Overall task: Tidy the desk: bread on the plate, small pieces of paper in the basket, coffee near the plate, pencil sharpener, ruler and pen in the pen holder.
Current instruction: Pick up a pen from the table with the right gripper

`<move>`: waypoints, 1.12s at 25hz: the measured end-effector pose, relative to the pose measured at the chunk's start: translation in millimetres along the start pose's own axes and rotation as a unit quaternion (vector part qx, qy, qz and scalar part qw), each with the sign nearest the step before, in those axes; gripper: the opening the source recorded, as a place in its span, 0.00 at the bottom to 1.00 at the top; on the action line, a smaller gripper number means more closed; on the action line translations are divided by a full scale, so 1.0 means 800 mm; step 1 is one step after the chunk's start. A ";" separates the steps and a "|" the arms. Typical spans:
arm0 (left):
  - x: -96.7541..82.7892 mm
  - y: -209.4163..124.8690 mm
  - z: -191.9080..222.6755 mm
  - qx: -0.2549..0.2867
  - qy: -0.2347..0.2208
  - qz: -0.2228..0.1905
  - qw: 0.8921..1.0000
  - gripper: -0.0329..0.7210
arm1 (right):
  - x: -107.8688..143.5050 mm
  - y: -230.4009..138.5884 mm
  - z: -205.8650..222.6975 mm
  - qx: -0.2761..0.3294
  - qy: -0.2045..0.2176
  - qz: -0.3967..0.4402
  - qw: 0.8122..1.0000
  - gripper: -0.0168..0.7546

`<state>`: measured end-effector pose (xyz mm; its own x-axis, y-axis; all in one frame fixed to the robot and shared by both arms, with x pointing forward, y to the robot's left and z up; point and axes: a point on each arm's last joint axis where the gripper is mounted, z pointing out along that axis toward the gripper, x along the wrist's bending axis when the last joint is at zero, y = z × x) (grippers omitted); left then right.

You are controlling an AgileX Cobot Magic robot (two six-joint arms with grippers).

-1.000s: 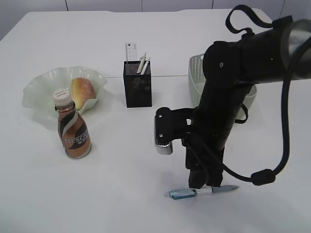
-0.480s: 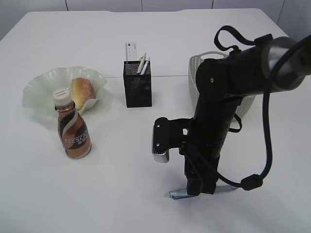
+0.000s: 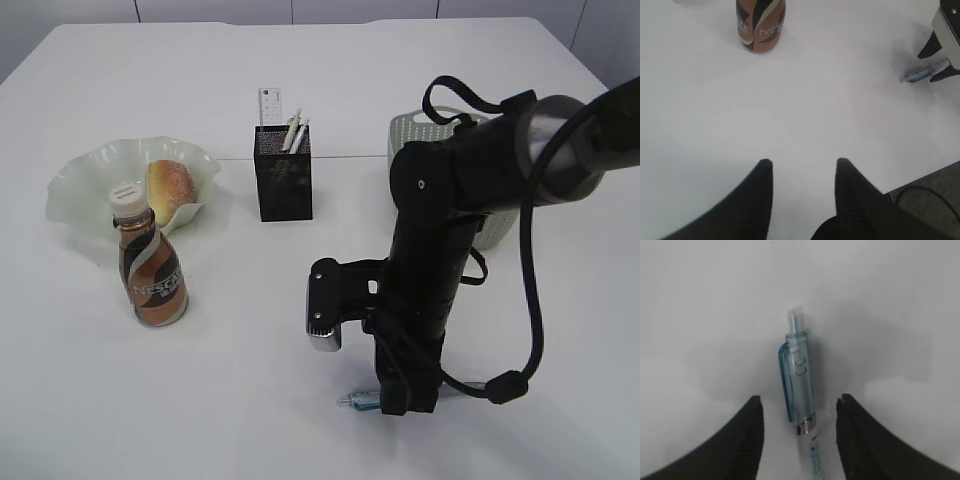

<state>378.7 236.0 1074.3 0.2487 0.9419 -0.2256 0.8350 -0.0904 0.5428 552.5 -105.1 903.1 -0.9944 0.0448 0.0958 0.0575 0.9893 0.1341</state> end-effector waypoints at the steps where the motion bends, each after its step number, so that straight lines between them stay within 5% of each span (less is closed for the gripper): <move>1: 0.000 0.000 0.000 -0.001 0.000 0.000 1.000 0.45 | -0.001 0.000 0.000 0.000 -0.004 -0.001 1.000 0.48; 20: 0.000 0.001 0.000 -0.005 -0.001 0.000 1.000 0.45 | -0.001 0.001 0.016 0.014 0.004 0.003 1.000 0.47; 28: 0.000 0.001 0.000 -0.006 -0.001 0.000 1.000 0.45 | -0.002 -0.001 0.016 0.024 0.001 -0.002 1.000 0.26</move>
<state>379.5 235.8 1074.9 0.2493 0.9415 -0.2267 0.8293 -0.0867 0.5520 553.2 -104.3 890.4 -0.9944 0.0398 0.0980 0.0484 0.9950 0.0877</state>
